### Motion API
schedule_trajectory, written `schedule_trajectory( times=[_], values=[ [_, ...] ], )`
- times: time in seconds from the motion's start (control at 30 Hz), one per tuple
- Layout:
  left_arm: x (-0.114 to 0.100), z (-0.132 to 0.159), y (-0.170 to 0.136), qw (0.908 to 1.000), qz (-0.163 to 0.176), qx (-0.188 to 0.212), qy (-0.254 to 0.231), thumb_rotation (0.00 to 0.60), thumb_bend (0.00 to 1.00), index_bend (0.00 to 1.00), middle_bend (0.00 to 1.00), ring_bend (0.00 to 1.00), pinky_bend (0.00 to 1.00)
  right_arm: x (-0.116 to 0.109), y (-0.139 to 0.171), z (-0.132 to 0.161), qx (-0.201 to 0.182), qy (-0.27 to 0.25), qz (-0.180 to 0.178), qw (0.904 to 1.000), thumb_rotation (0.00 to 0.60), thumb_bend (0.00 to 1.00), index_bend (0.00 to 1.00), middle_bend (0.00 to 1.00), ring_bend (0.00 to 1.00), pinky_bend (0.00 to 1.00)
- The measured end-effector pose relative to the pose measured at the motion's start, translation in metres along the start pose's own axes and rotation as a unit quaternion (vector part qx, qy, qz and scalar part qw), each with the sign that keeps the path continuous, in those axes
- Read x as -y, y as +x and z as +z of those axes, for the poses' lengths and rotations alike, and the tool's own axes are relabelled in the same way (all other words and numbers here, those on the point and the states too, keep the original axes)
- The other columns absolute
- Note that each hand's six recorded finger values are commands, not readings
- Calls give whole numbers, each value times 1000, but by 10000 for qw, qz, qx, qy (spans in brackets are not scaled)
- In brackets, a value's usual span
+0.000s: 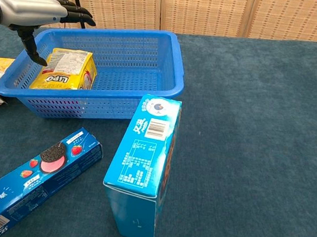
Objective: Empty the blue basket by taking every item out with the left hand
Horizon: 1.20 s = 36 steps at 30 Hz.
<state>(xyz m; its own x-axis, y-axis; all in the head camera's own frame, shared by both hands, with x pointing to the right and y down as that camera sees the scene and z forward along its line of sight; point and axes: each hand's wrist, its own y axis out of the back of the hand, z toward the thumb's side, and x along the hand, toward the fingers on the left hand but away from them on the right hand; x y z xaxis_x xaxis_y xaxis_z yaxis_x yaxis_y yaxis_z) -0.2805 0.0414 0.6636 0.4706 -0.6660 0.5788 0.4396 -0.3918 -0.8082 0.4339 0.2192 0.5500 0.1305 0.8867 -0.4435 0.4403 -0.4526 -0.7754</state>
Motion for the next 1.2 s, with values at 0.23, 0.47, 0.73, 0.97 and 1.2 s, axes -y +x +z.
schedule_trajectory(
  times=[0.23, 0.47, 0.73, 0.97, 1.2],
  values=[
    [10, 13, 6, 9994, -185, 122, 267, 600, 0, 0, 0, 0, 0, -2, 0, 0, 4, -60, 4, 10000, 600, 0, 0, 0, 0, 0],
    [11, 36, 16, 9993, -143, 274, 196, 600, 0, 0, 0, 0, 0, 0, 0, -1, 27, -59, 39, 10000, 600, 0, 0, 0, 0, 0],
    [-35, 66, 43, 9957, 535, 292, -699, 600, 0, 0, 0, 0, 0, 0, -1, -2, 40, -56, 50, 10000, 600, 0, 0, 0, 0, 0],
    [-76, 69, 38, 9873, 963, 389, -1201, 600, 0, 0, 0, 0, 0, 0, -1, -2, 35, -63, 58, 10000, 600, 0, 0, 0, 0, 0],
    [-62, 42, 13, 9953, 489, 356, -753, 600, 0, 0, 0, 0, 0, 1, 0, 1, 0, -65, 67, 10000, 600, 0, 0, 0, 0, 0]
  ],
)
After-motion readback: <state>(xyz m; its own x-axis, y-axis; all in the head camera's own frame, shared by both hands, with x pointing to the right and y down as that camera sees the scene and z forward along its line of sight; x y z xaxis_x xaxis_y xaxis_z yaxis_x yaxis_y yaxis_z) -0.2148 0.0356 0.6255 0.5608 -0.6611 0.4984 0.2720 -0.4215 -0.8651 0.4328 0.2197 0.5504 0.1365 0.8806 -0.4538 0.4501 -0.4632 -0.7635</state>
